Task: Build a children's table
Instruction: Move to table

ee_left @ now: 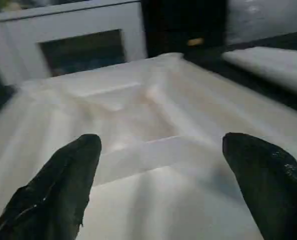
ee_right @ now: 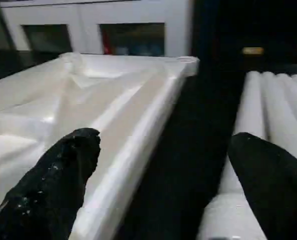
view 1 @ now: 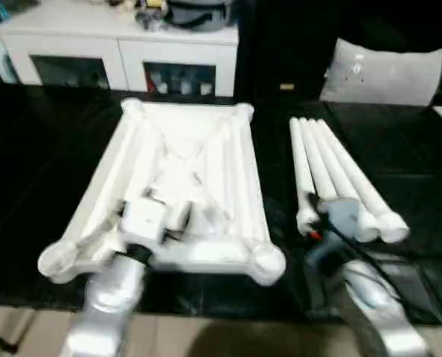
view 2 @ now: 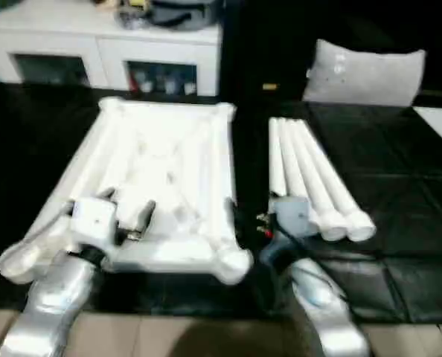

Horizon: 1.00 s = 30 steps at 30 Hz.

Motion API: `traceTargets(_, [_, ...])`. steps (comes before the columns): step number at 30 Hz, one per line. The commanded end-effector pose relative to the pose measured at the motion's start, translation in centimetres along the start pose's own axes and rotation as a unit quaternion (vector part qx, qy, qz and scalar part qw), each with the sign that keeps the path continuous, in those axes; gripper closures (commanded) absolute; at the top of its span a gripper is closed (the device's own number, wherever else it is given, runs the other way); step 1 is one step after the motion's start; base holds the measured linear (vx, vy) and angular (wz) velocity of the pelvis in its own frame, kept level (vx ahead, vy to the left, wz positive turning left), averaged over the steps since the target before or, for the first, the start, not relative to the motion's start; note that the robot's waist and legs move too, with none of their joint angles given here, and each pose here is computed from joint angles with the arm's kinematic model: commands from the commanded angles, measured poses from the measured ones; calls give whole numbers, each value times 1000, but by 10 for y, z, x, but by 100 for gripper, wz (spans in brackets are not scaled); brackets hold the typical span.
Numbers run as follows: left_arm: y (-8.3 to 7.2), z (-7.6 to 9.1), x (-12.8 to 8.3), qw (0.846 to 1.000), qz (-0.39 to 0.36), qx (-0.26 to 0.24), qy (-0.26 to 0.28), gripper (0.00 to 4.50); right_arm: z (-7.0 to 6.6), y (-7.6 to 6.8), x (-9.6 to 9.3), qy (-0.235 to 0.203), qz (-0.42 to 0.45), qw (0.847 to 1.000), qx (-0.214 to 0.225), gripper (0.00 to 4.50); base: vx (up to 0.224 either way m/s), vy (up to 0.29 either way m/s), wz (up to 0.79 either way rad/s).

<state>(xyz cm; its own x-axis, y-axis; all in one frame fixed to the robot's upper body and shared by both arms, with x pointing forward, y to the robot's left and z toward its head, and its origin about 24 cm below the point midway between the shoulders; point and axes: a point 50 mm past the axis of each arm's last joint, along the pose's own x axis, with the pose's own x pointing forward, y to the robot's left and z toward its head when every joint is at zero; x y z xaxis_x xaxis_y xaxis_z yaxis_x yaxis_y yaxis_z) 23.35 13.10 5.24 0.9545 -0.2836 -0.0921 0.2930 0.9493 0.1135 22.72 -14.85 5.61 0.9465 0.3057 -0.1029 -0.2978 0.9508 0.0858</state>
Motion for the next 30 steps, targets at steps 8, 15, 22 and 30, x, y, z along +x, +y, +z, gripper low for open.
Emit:
traceTargets(8, [8,3,-5,1000,22,10,-8,6,5,2,3,-9,11,1000,-6,0,138,36,-8])
traceTargets(15, [9,7,0,1000,13,9,-14,6,11,0,8,-25,16,1000,-5,0,122,-14,1])
traceTargets(22, [3,16,3,996,-92,9,-8,6,24,2,14,-51,71,996,-17,0,82,26,3])
traceTargets(30, [1,29,10,970,-235,62,0,33,29,-16,7,0,129,989,-75,0,-65,-15,-1])
